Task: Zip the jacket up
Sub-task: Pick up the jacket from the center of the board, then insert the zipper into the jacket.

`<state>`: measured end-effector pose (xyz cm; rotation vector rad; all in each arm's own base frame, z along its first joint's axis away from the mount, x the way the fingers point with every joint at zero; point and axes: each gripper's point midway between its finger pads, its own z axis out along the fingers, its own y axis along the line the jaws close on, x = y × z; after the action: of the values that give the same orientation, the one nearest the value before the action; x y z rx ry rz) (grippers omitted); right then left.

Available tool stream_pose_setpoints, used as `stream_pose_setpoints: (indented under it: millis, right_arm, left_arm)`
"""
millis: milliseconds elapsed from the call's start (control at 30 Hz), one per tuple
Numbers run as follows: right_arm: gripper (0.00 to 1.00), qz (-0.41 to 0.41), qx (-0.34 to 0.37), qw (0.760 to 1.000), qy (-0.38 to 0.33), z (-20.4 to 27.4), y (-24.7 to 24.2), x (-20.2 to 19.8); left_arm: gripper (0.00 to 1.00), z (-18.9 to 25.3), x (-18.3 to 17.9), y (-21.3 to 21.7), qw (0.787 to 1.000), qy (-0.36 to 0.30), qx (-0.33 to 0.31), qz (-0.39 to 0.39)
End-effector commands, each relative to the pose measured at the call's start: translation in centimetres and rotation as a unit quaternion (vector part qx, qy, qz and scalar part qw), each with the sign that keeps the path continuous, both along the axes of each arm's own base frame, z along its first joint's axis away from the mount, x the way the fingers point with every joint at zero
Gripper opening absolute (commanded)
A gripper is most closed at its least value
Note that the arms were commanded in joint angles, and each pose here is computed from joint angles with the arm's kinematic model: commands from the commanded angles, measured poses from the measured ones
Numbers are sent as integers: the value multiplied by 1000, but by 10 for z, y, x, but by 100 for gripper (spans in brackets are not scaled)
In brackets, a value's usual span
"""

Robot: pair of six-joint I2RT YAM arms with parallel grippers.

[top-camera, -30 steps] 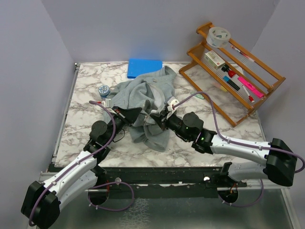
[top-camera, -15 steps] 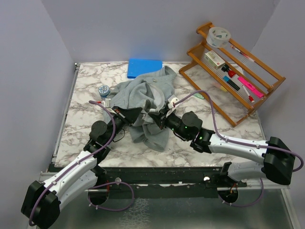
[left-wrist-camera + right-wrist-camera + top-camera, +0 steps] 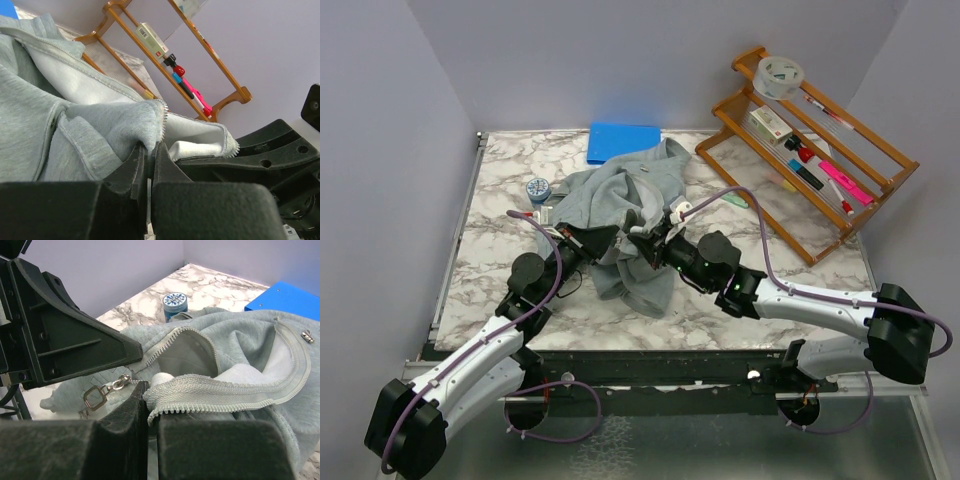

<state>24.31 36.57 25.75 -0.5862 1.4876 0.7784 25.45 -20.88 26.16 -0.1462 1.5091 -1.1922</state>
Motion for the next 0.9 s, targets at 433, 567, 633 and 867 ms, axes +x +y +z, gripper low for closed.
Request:
stream_pose_setpoints:
  millis: [433,567,633,867]
  right_arm:
    - [0,-59,43,997,-1,30,-4,18]
    - [0,-62,46,997,-3,32,-7,18]
    - [0,-53,42,998,-8,32,-6,15]
    - [0,-1,20,1000,-9,19,5,1]
  left_arm:
    - [0,27,-8,-3,999,-37,-26,-22]
    - [0,26,-9,-2,999,-36,-27,-21]
    - [0,27,-8,-1,999,-35,-29,-17]
    - [0,29,-4,3,999,-34,-36,-3]
